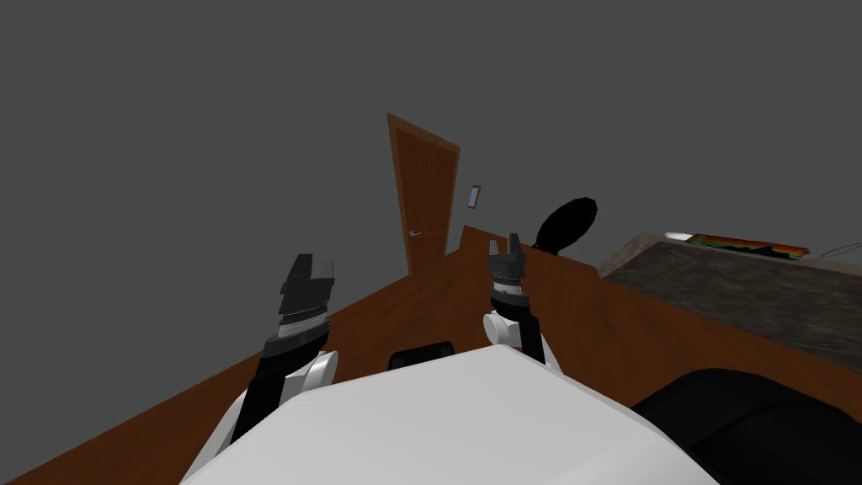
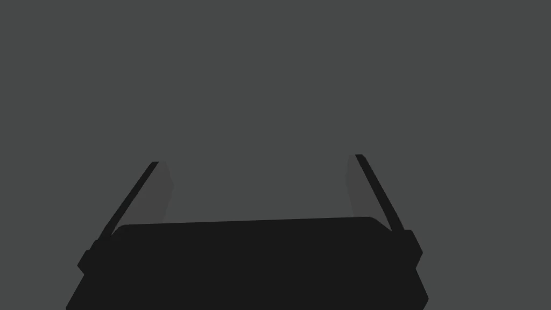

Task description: Pull the door open

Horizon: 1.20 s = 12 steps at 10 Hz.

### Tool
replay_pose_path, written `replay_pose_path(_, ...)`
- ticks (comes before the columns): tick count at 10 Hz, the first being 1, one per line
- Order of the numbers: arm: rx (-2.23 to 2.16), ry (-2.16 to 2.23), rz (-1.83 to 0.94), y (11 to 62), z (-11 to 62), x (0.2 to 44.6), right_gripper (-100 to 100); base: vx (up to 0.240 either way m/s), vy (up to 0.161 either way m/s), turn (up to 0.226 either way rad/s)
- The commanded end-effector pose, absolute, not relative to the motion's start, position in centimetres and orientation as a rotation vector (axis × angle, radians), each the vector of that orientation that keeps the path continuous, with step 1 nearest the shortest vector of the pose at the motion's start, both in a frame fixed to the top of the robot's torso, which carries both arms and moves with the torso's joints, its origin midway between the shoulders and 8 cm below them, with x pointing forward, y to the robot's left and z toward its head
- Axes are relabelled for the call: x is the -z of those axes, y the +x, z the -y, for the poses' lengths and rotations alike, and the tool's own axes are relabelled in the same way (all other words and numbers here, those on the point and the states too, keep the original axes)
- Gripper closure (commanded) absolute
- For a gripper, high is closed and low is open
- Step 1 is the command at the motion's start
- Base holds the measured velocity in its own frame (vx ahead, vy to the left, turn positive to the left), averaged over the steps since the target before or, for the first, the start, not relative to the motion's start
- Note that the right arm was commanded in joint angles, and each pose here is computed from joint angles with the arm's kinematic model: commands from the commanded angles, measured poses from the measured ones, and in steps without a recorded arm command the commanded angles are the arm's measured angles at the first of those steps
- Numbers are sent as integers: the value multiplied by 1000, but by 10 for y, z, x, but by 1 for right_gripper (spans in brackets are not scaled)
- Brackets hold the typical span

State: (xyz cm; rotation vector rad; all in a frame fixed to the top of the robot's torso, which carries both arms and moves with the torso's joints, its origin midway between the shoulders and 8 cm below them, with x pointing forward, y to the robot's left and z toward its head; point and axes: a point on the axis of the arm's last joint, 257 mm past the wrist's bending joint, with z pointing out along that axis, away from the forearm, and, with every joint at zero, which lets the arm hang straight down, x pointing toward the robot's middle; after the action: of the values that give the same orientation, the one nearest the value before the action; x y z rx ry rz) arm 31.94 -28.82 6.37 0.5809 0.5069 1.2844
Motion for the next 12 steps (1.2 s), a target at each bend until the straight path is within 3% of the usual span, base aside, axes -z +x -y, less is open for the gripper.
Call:
replay_pose_path(1, -1284, 588, -523, 326, 289, -55, -100, 42, -4, 83)
replay_pose_path(12, -1272, 656, -629, 374, 297, 11, -100, 87, -16, 87)
